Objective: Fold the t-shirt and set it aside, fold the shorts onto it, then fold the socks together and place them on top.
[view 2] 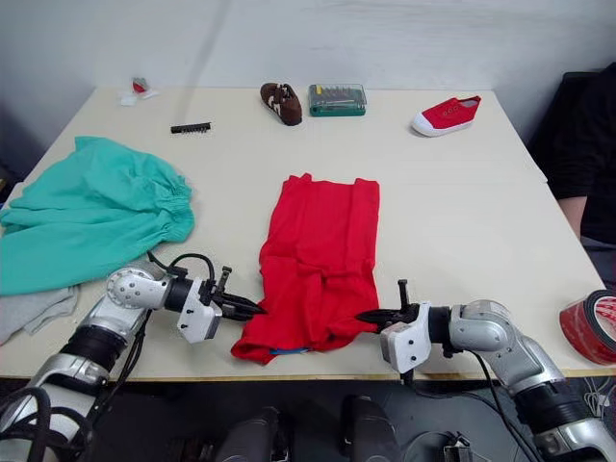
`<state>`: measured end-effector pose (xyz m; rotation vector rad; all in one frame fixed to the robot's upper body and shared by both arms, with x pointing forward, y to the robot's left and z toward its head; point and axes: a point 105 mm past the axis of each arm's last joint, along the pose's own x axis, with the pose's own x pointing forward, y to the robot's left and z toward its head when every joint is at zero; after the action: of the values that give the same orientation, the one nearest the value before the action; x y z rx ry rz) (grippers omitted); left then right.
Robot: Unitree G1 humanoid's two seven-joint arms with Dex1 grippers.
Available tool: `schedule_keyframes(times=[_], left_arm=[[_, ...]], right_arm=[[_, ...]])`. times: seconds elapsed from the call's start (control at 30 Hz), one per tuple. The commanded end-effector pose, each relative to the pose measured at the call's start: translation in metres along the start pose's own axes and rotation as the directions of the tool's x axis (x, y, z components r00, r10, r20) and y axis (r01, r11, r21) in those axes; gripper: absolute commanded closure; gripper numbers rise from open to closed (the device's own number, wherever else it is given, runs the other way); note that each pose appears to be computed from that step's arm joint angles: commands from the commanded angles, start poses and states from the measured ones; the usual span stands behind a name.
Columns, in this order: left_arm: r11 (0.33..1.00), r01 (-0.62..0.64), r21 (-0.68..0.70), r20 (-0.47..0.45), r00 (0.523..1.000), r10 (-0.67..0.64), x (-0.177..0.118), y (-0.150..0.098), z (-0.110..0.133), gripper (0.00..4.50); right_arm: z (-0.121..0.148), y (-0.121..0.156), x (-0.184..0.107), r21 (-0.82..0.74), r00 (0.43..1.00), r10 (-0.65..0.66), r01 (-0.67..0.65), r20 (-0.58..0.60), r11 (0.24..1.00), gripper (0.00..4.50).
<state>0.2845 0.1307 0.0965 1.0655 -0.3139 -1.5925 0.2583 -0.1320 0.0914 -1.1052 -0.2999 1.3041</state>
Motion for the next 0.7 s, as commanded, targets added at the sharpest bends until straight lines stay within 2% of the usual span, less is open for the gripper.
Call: schedule_keyframes(times=[0.03, 0.13, 0.27, 0.33, 0.43, 0.7], left_arm=[[0.996, -0.049, -0.074, 0.057, 0.997, 0.054, 0.003, 0.012, 0.015, 4.46], [0.989, -0.068, -0.133, 0.059, 0.995, 0.076, -0.002, 0.016, 0.021, 4.46], [0.95, -0.045, -0.309, 0.079, 0.994, 0.073, -0.015, 0.009, 0.035, 4.46], [0.904, -0.028, -0.426, 0.096, 0.992, 0.077, -0.02, 0.004, 0.042, 4.46], [0.798, 0.045, -0.602, 0.13, 0.991, 0.042, -0.025, -0.011, 0.05, 4.46], [0.672, 0.1, -0.734, 0.191, 0.98, 0.063, -0.03, -0.02, 0.074, 4.46]], right_arm=[[0.011, -0.013, -0.009, 0.081, 0.999, -0.042, 0.04, 0.017, 0.996, 4.5], [0.017, -0.013, -0.012, 0.139, 0.999, -0.044, 0.042, 0.009, 0.989, 4.5], [0.038, -0.008, -0.019, 0.28, 0.999, -0.024, 0.011, 0.041, 0.96, 4.5], [0.049, -0.003, -0.021, 0.331, 0.998, 0.001, -0.021, 0.059, 0.943, 4.5], [0.068, 0.011, -0.024, 0.399, 0.992, 0.079, -0.113, 0.1, 0.91, 4.5], [0.083, 0.025, -0.033, 0.518, 0.97, 0.185, -0.24, 0.157, 0.821, 4.5]])
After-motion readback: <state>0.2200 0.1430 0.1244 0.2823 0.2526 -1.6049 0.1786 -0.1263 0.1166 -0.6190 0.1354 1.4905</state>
